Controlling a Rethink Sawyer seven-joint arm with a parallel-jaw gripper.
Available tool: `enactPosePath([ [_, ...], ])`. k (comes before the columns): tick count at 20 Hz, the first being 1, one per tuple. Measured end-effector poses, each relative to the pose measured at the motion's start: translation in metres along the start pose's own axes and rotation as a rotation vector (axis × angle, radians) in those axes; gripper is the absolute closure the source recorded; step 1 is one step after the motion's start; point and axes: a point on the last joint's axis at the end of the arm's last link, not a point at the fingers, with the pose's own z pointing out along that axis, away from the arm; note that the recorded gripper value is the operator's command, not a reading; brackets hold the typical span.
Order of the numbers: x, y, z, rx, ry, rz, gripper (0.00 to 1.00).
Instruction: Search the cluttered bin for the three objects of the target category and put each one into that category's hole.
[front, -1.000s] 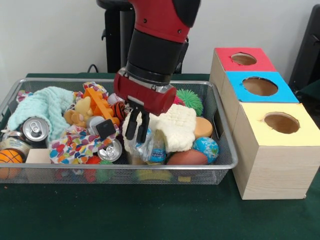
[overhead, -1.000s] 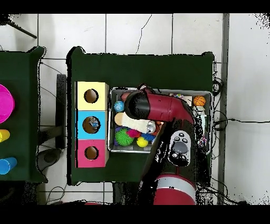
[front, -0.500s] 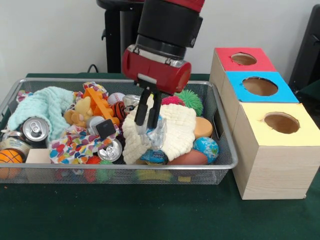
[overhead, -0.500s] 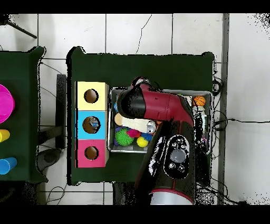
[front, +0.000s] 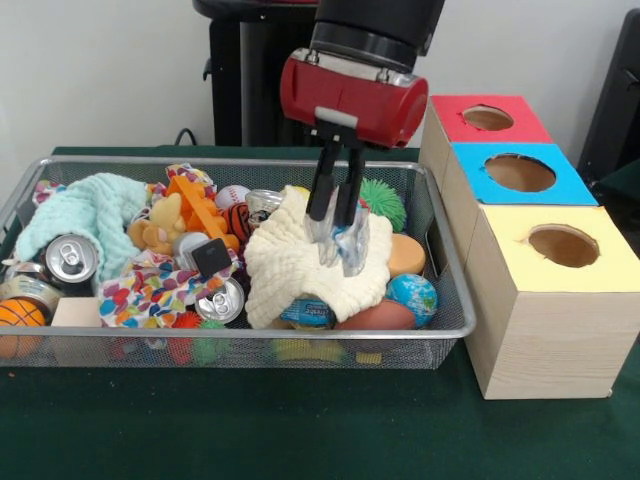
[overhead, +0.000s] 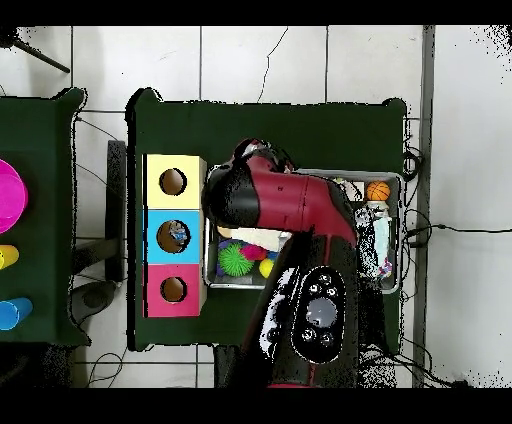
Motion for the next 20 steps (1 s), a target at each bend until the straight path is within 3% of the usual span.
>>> enactPosePath([
  [5,0.014,0.006,-0.015,-0.007,0.011,-0.007,1.00],
  [13,0.060,0.027,-0.040,-0.012,0.050,-0.041,1.00],
  [20,0.082,0.040,-0.061,-0.013,0.057,-0.052,1.00],
])
